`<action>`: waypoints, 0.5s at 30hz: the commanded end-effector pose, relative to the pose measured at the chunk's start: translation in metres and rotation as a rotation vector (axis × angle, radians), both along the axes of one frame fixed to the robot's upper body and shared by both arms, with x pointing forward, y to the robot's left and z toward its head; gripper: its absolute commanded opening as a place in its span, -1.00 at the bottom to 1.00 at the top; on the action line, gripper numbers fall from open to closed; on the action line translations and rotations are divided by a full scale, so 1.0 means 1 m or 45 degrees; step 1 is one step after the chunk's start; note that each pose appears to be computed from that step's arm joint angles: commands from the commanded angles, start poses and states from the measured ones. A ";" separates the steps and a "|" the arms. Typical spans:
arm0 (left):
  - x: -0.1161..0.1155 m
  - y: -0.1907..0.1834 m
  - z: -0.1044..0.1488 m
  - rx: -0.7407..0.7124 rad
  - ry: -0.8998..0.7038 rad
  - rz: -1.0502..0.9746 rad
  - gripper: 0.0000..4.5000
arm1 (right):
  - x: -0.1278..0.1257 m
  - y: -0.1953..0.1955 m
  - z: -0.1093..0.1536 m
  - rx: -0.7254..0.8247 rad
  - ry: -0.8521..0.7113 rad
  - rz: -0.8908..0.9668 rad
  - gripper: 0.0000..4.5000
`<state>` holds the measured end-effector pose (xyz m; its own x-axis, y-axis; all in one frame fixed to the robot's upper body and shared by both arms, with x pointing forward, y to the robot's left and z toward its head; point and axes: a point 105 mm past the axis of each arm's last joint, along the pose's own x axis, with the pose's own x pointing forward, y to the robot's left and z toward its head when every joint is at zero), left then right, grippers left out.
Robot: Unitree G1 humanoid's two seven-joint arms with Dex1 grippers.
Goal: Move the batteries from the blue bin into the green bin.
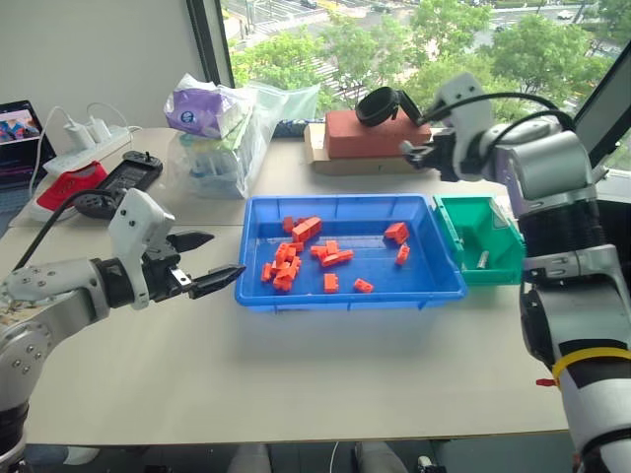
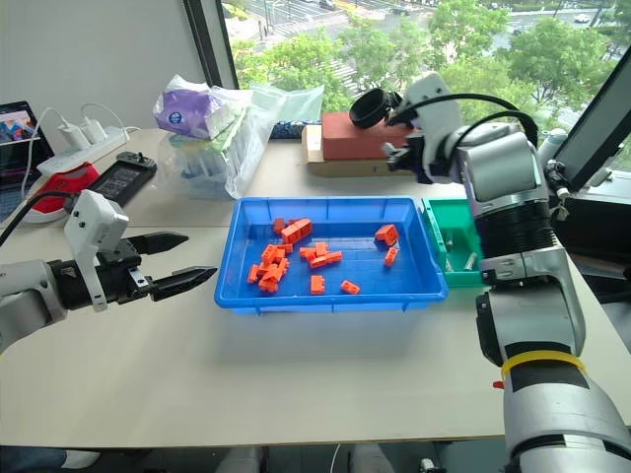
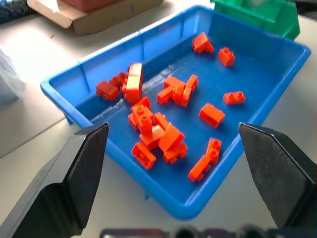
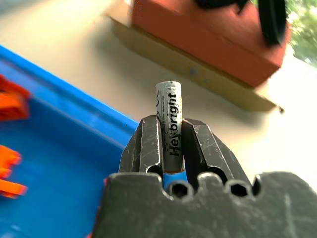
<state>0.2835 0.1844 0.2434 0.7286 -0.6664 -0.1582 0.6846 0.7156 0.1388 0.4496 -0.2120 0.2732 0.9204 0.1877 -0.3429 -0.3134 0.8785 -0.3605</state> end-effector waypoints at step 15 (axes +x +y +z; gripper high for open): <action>-0.002 0.004 0.003 0.046 -0.037 0.007 1.00 | 0.003 -0.052 -0.048 -0.117 0.118 -0.195 -0.17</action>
<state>0.2853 0.1875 0.2333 0.7275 -0.6576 -0.1957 0.6837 0.7188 0.1263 0.4518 -0.2580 0.2016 0.8669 0.0218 -0.4980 -0.2454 0.8883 -0.3882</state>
